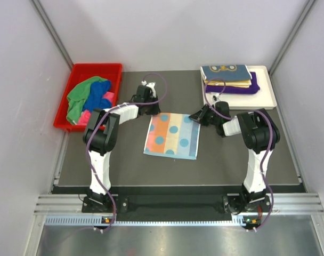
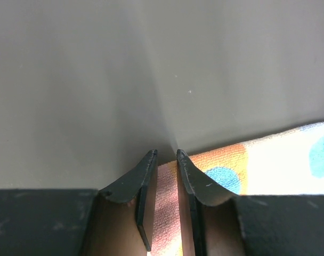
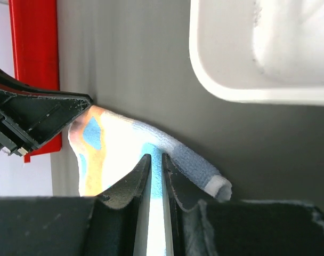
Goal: Fold and stack the towels
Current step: Fold the towel
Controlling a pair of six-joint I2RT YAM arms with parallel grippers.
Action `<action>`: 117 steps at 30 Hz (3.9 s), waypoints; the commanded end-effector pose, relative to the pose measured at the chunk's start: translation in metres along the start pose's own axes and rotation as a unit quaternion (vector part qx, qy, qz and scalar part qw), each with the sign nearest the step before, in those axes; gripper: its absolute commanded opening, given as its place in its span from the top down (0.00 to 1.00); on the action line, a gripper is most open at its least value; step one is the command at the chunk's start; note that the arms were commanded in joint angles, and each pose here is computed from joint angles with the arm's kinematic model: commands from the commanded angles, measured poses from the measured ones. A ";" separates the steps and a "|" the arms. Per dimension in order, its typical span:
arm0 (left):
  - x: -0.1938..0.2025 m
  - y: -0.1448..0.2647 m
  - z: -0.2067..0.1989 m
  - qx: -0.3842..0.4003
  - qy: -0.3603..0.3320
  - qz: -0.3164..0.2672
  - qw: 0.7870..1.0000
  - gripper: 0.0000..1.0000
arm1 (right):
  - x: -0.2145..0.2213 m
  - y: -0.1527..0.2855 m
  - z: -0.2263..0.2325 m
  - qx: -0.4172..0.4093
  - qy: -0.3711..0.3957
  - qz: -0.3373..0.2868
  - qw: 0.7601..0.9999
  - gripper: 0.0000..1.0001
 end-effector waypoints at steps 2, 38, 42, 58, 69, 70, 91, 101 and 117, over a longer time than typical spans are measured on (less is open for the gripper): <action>-0.012 0.004 0.008 -0.024 -0.011 -0.006 1.000 0.68 | -0.017 0.014 0.010 -0.013 0.015 -0.024 1.000 0.86; 0.004 0.028 0.021 -0.120 -0.021 0.006 0.993 0.69 | -0.038 0.048 -0.006 0.122 0.096 -0.024 0.988 0.83; 0.010 0.023 0.030 -0.148 -0.015 0.011 0.989 0.69 | -0.043 0.044 -0.003 0.132 0.113 -0.022 0.984 0.83; -0.006 0.026 0.007 -0.074 -0.017 -0.015 0.997 0.59 | -0.044 0.031 0.000 0.168 0.166 -0.009 0.972 0.75; -0.008 0.023 0.002 -0.056 -0.021 -0.015 0.998 0.54 | -0.034 0.026 0.004 0.165 0.179 0.007 0.970 0.71; -0.006 0.021 0.004 -0.061 -0.020 -0.009 0.998 0.54 | -0.030 0.024 0.003 0.168 0.181 0.014 0.969 0.70; 0.011 0.016 0.029 -0.143 -0.014 0.006 0.990 0.58 | -0.023 -0.002 0.000 0.212 0.229 0.055 0.949 0.69; 0.015 0.018 0.037 -0.169 -0.010 0.007 0.986 0.62 | -0.030 -0.007 0.004 0.223 0.257 0.057 0.939 0.68; 0.019 0.010 0.037 -0.160 -0.008 0.005 0.987 0.80 | -0.020 -0.018 -0.002 0.220 0.278 0.075 0.932 0.74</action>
Point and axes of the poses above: each gripper's point midway between its finger pads, its own y axis back along the fingers, its own z axis along the line the jaws close on, x = y × z, the point moved 4 cm from there along y, back along the fingers
